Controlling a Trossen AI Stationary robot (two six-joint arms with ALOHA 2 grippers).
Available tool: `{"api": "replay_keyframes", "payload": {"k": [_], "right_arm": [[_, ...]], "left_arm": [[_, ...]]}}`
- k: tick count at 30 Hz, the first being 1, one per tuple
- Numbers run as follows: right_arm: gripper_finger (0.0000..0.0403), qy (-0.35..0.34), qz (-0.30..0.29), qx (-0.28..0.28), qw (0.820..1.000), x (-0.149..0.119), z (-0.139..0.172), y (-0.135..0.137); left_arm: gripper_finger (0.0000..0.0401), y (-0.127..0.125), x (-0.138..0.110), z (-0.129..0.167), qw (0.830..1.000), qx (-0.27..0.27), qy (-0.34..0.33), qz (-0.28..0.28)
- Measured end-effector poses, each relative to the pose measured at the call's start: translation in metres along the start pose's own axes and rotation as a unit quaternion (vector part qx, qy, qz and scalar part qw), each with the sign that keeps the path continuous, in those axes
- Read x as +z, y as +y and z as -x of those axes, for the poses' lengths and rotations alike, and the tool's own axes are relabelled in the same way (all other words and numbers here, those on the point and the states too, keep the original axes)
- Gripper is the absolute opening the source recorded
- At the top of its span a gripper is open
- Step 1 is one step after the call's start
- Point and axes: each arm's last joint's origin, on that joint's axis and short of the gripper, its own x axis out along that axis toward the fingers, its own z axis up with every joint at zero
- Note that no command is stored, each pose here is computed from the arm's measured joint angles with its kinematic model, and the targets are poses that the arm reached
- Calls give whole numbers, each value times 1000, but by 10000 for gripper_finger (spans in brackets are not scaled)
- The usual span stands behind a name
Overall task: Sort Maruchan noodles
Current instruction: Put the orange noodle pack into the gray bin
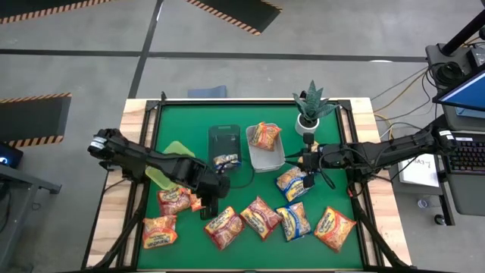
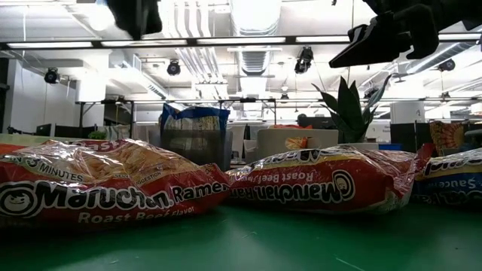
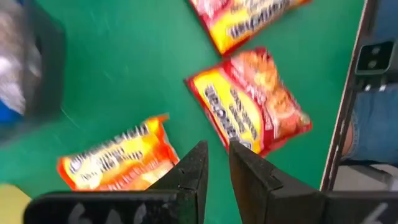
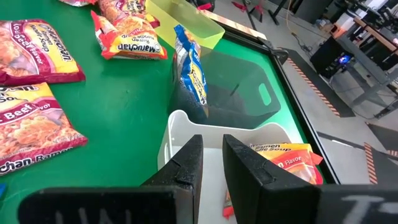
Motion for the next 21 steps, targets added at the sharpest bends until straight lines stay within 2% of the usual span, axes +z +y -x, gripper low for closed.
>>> {"api": "replay_keyframes", "payload": {"k": [4,7,13,18,21], "right_arm": [[52,0,0,0,1000,0,0,0],[52,0,0,0,1000,0,0,0],[52,0,0,0,1000,0,0,0],[52,0,0,0,1000,0,0,0],[52,0,0,0,1000,0,0,0]], "left_arm": [[76,-5,-17,-16,999,16,33,17],[110,-7,-31,-31,998,49,45,22],[173,-10,-58,-57,994,105,37,23],[183,-4,-73,-71,987,146,35,54],[180,-3,-74,-75,987,149,25,59]]}}
